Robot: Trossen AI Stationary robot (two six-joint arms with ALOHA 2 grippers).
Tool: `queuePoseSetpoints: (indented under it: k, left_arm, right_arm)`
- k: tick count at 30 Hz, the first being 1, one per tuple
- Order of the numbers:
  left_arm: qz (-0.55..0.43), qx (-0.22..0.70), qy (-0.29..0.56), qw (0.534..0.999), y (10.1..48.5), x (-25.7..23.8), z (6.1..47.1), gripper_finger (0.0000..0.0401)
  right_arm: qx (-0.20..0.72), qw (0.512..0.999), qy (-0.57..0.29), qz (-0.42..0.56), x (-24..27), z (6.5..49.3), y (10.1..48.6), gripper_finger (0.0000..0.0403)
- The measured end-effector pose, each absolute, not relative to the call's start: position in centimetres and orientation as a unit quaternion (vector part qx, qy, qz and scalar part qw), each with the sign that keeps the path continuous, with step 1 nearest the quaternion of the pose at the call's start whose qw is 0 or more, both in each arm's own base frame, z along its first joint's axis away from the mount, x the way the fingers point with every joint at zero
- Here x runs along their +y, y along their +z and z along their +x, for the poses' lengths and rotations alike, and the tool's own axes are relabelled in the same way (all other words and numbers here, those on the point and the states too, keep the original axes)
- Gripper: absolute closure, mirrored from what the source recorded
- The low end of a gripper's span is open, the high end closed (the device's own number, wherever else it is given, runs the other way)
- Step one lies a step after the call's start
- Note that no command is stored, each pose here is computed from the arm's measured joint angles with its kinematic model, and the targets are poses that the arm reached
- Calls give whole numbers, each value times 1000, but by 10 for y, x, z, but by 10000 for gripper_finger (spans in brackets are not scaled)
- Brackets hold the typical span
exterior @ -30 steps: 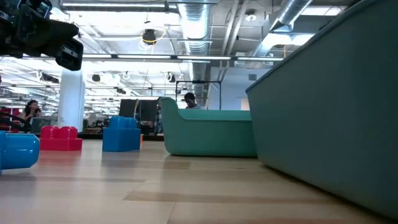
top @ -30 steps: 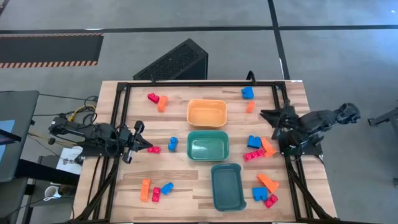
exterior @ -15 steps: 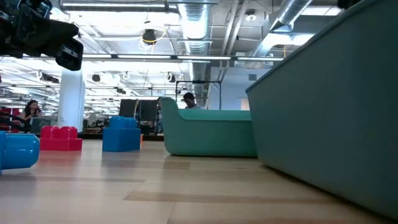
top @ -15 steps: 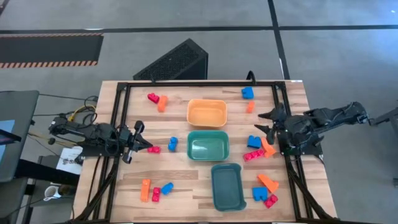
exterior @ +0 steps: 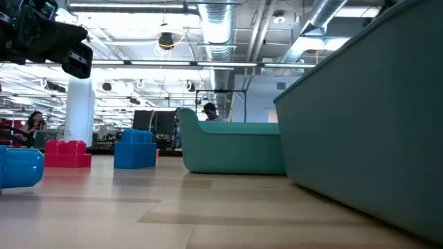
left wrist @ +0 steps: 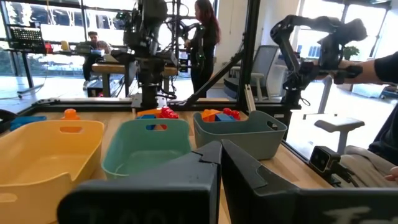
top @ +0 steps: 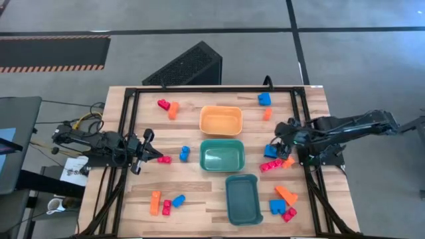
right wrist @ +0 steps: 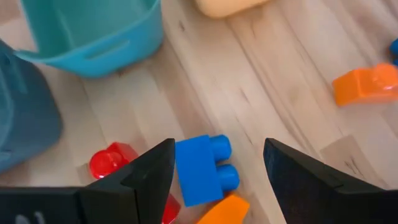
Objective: Sort & place blocks by color
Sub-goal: Put the blue game piece into the blue bin
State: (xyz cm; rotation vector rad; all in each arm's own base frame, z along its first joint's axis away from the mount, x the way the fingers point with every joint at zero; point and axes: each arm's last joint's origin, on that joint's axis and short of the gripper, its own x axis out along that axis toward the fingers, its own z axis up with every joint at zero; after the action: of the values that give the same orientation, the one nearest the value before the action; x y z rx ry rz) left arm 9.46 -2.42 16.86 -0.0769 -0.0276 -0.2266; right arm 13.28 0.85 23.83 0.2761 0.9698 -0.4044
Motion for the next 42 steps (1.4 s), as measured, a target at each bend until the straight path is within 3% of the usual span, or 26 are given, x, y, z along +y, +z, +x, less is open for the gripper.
queuePoseSetpoints:
  k: [9, 28, 42]
  left_arm:
    - [-38, -14, -113, 993, 169, -24, 95, 401]
    - [-38, -14, -113, 993, 169, -24, 95, 401]
    - [-38, -14, -113, 993, 169, -24, 95, 401]
  right_arm:
    - [549, 803, -203, 118, 13, 161, 210, 132]
    - [587, 786, -159, 114, 2, 180, 194, 132]
    - [638, 746, -165, 94, 1, 185, 177, 132]
